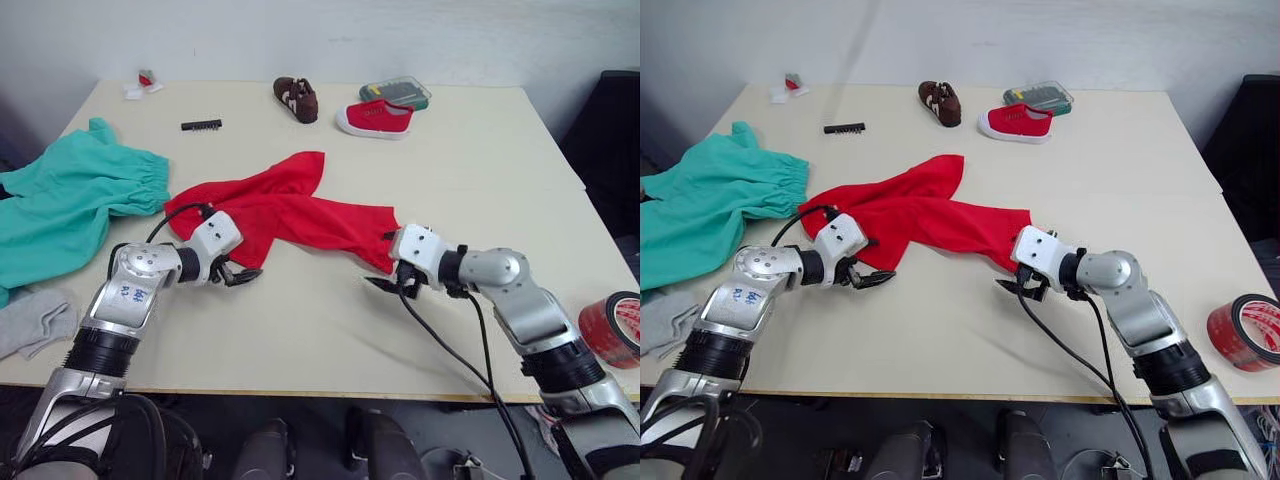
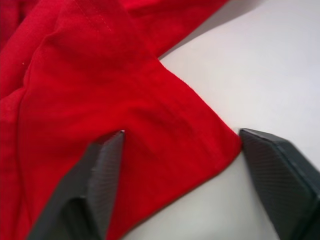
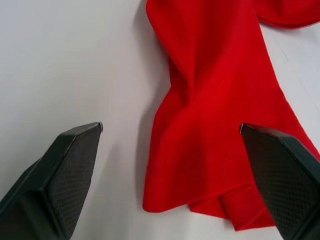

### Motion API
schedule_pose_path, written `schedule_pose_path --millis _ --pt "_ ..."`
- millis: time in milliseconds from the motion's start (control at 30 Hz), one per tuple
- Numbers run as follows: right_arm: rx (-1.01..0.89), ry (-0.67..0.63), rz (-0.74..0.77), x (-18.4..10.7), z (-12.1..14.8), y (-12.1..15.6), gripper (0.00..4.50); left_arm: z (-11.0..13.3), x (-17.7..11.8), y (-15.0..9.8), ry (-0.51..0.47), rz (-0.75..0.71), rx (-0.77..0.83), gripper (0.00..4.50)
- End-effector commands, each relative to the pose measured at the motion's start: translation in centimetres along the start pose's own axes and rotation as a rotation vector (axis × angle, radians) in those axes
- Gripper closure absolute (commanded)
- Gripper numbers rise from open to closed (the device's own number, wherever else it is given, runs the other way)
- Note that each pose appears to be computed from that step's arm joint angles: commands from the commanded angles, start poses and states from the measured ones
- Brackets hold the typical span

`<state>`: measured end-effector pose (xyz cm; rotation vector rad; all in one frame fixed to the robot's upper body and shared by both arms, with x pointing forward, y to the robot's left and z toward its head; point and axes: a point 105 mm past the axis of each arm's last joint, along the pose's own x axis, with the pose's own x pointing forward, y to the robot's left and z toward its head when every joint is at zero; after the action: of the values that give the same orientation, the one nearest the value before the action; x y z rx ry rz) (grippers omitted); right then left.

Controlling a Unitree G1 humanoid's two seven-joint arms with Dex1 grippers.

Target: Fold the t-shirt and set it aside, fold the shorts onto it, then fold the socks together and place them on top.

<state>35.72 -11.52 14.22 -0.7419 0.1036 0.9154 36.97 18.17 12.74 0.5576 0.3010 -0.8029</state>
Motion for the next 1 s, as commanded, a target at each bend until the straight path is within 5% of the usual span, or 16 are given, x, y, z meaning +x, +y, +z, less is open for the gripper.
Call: schedule_pose_path --millis 33,300,467,733,1000 --pt "-0.033 0.003 -0.052 0.6 0.2 -1.3 0.18 -1.0 0.0 0.9 0.053 0.051 0.007 1.87" --pt "-0.047 0.011 -0.015 0.7 -0.2 -0.6 2.65 -2.4 -1.0 0.6 0.094 0.034 -0.039 4.35" --pt "-0.057 -0.009 0.009 0.5 0.0 -0.4 4.4 -3.2 -2.2 0.7 0.116 0.044 -0.056 4.5" --pt "-0.066 -0.057 0.115 -0.4 0.4 1.2 4.46 -5.1 -6.3 -0.4 0.157 -0.004 -0.139 4.5" --pt "-0.116 -0.114 0.285 -3.2 0.6 4.2 4.46 -7.1 -12.0 -4.4 0.221 -0.207 -0.158 4.5"
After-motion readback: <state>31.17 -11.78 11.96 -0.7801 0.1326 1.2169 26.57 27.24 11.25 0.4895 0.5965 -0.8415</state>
